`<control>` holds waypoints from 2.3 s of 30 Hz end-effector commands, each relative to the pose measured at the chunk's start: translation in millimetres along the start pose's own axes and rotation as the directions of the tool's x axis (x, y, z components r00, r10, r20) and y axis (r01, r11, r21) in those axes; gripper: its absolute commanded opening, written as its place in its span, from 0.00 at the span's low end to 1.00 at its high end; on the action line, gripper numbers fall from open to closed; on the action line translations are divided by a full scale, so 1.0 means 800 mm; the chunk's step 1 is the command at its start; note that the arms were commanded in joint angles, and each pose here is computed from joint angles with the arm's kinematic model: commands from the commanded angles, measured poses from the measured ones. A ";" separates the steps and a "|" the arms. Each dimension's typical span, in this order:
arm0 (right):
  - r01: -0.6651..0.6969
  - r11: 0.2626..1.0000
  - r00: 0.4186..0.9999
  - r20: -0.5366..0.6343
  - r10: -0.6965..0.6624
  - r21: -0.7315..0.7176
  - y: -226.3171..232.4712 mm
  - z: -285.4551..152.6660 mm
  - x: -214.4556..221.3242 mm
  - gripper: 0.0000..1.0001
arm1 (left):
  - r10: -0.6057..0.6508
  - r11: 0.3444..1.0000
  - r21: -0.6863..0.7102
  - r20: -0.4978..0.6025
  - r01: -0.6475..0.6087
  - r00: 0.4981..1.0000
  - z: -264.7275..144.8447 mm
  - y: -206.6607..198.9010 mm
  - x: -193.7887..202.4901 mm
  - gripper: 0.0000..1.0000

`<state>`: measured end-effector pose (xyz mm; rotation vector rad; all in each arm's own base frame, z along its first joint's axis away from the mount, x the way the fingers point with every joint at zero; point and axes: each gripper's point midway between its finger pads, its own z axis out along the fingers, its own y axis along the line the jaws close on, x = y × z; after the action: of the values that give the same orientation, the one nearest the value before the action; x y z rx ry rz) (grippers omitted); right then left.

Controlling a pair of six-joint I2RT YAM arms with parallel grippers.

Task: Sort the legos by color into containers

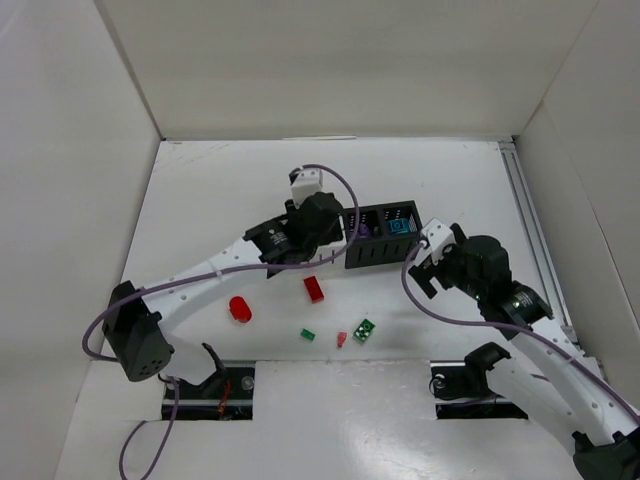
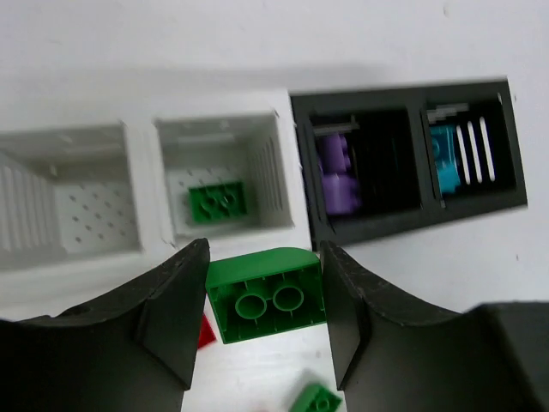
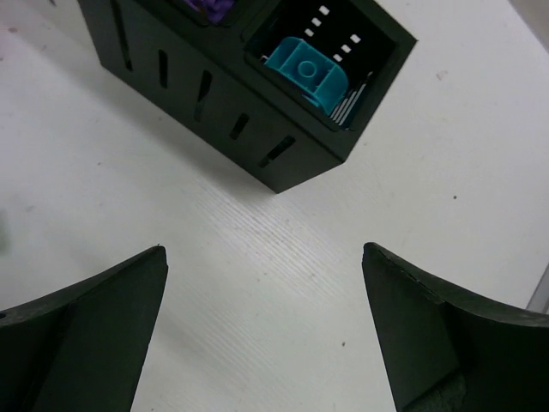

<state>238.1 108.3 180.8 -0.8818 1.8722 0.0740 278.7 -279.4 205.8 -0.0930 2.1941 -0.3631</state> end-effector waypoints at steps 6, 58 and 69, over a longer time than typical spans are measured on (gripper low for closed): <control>0.062 0.978 0.993 0.114 -0.040 -0.198 0.053 0.012 -0.004 1.00 | 0.027 1.000 -0.002 0.120 -0.027 0.992 0.031 0.010 -0.072 0.33; 0.315 0.711 0.936 0.084 -0.341 -0.629 0.263 0.068 0.010 0.39 | -0.142 0.988 0.056 0.005 0.141 0.990 -0.071 0.099 0.028 1.00; -0.171 0.984 0.842 -0.525 0.124 -0.041 0.143 0.014 0.110 1.00 | -0.173 0.970 0.163 -0.047 0.178 0.984 -0.083 0.086 0.045 1.00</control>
<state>175.3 221.4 96.3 -1.2932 2.1012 0.2280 211.3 -195.3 191.3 -0.2130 2.1956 -0.5696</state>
